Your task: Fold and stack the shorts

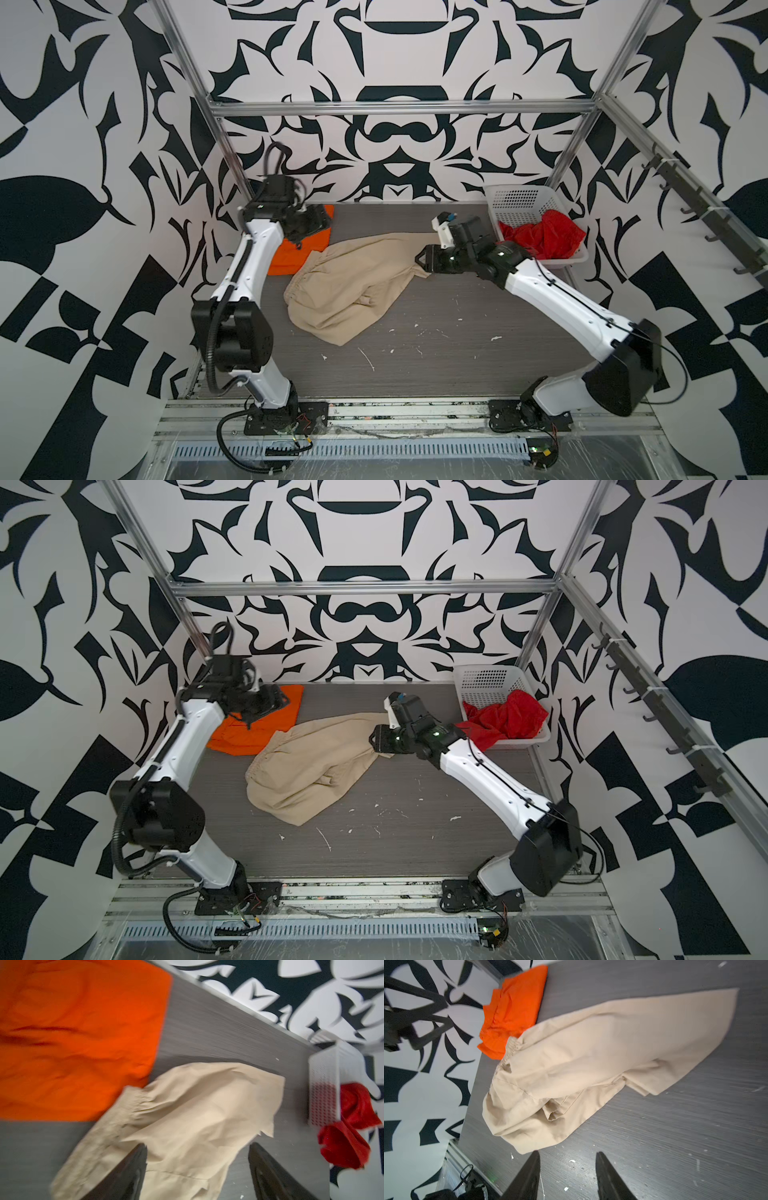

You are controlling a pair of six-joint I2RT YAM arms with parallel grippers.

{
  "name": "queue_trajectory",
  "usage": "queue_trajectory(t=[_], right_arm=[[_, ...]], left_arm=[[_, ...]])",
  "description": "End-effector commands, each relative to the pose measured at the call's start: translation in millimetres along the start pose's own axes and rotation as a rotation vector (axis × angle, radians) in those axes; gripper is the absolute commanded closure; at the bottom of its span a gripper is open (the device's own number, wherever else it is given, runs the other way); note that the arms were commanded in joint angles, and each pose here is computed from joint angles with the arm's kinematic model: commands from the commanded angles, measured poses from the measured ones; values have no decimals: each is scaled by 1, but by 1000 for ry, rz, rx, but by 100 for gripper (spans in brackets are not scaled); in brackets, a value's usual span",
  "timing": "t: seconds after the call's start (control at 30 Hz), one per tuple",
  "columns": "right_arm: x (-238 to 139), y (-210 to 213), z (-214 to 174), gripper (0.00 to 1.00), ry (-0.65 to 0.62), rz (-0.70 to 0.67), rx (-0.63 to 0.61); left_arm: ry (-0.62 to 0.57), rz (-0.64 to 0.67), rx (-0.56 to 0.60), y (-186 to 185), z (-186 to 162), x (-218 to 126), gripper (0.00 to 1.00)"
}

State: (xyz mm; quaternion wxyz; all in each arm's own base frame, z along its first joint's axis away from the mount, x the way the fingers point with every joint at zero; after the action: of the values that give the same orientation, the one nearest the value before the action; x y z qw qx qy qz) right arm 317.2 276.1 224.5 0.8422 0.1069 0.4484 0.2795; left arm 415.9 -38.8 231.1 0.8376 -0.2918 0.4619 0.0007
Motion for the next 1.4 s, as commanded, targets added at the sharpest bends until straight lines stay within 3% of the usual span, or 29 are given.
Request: queue_trajectory(t=[0.0, 0.17, 0.2, 0.27, 0.53, 0.73, 0.77, 0.83, 0.97, 1.03, 1.17, 1.27, 1.37], right_arm=[[27, 36, 2, 51, 11, 77, -28], [76, 60, -17, 51, 94, 145, -19], [85, 61, -22, 51, 114, 144, -17], [100, 61, -29, 51, 142, 139, -13], [147, 52, -49, 51, 211, 126, 34], [164, 47, -56, 51, 227, 121, 51], [166, 47, -56, 51, 226, 123, 52], [166, 49, -55, 51, 220, 130, 54], [152, 44, -39, 50, 176, 126, 47], [139, 37, -26, 50, 142, 122, 60], [103, 20, 8, 50, 45, 119, 81], [77, 9, 30, 50, -8, 117, 88], [56, -4, 46, 50, -44, 117, 99]], left_arm=[[66, 73, -121, 58, -38, -2, 17], [120, 144, -308, 130, -74, 15, 16], [134, 144, -340, 137, -79, 20, 8], [163, 145, -379, 145, -88, 29, 3], [174, 180, -470, 166, -101, 57, 3], [166, 113, -526, 161, -96, 80, 23], [168, 108, -517, 158, -96, 82, 28], [153, 74, -494, 147, -93, 80, 47], [38, -10, -442, 117, -64, 45, 89], [-42, -51, -383, 95, -43, 15, 99], [-231, -158, -211, 38, 5, -63, 100], [-404, -172, -50, -1, 37, -130, 100], [-536, -162, 133, -42, 57, -176, 100]])
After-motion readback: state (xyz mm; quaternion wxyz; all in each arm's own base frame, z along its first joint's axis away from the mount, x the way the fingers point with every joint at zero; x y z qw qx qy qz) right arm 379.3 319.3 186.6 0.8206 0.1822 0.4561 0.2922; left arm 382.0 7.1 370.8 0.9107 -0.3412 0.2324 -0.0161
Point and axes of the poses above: each gripper's point midway between its finger pads, its own x axis out along the fingers, its own y axis along the line the jaws close on, z = x × y, the point moved 1 cm from there along -x, back along the fingers, and after that the axes turned 7 degrees about -x, right-handed, at the moved point
